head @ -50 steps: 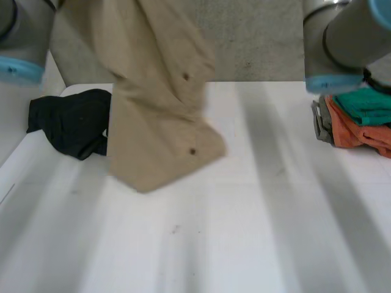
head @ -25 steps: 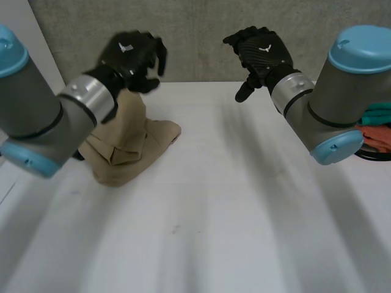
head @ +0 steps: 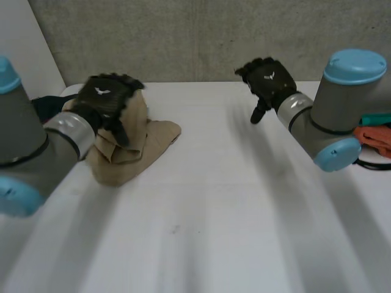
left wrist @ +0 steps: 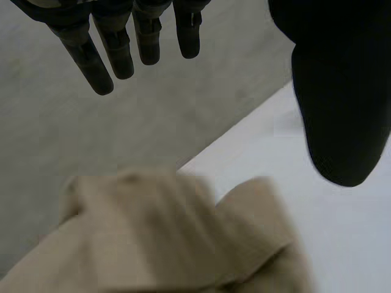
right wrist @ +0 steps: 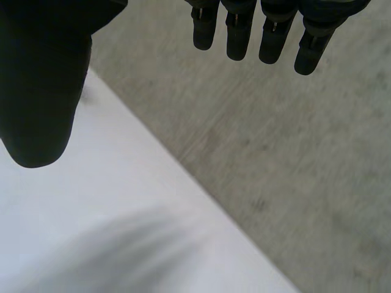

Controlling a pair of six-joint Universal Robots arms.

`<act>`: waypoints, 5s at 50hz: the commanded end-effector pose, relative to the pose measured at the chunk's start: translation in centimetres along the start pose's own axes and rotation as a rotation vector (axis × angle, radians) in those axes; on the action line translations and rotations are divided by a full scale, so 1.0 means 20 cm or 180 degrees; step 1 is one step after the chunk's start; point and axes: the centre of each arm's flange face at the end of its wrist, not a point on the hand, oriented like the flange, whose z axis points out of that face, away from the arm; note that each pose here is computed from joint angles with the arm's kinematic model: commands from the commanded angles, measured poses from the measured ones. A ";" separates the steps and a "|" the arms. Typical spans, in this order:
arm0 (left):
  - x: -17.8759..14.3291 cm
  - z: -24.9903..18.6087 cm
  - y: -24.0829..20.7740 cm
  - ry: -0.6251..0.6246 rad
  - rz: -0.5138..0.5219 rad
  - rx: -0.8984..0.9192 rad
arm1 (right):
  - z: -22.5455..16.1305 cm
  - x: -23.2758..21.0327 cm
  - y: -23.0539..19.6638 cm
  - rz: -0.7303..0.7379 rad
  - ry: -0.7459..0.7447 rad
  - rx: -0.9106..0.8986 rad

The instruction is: Fold the laundry.

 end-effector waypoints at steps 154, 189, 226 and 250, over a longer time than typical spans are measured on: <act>-0.05 -0.18 -0.06 -0.0367 0.0108 -0.0355 | 0.20 -0.79 0.31 -0.0029 -0.0700 0.0373; 0.17 -0.39 0.11 0.0900 0.0579 -0.1070 | -0.92 -0.24 -0.04 -0.1278 -0.1314 -0.1793; -0.38 0.36 -0.79 -0.0703 0.0003 0.2303 | 0.00 0.22 -0.88 -0.0627 0.1635 0.2149; 0.26 0.07 0.40 0.0885 0.0701 -0.0251 | -0.32 -0.17 0.33 -0.0755 0.0184 -0.1108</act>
